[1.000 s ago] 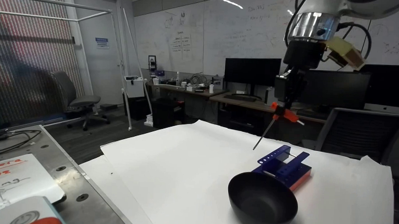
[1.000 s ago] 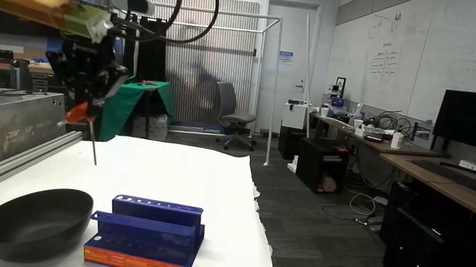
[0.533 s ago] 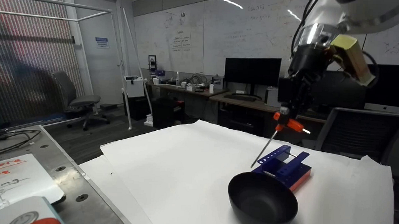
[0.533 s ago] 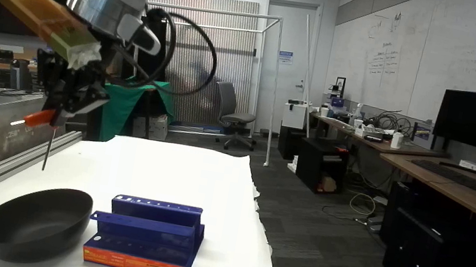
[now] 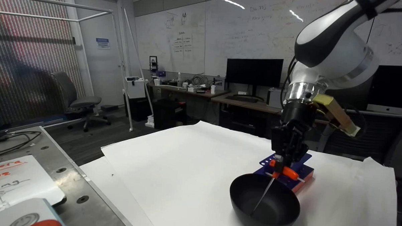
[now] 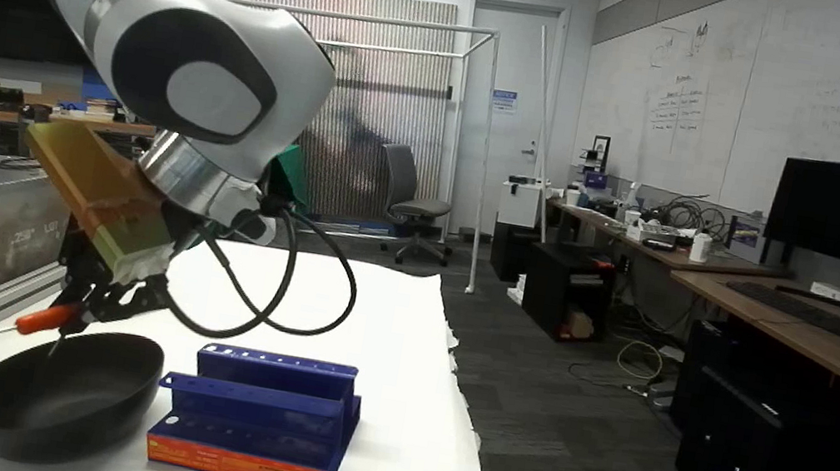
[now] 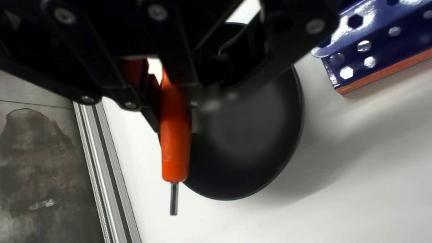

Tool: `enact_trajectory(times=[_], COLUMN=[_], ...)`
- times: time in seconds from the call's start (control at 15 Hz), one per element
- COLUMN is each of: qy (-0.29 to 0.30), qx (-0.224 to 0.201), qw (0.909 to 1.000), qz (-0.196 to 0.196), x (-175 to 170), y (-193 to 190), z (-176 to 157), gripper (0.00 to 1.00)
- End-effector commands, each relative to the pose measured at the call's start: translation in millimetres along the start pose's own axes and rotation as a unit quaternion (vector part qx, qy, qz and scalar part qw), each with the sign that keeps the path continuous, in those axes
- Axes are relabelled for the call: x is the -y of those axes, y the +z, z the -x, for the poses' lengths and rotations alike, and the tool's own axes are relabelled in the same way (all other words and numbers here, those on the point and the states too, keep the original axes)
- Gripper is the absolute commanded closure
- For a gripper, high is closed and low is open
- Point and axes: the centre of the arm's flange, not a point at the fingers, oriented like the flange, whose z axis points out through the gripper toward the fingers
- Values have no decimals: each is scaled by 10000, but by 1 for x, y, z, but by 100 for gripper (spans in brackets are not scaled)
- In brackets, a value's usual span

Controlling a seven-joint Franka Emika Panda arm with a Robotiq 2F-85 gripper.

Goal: Pick the orange object and put it in the bowl

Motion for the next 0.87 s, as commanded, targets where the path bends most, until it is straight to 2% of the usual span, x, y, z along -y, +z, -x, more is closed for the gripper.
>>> enact_trajectory(times=[0.0, 0.07, 0.13, 0.53, 0.8], qy=[-156, -217, -289, -554, -525], qx=[-262, -371, -490, -1057, -1599], qw=[9994, 9990, 9983, 9927, 9857], qz=[-173, -140, -131, -154, 89], x=[-2, 0, 2, 31, 62], y=[8, 3, -5, -65, -98], z=[-4, -3, 0, 27, 49], gripper=[54, 53, 48, 2, 0])
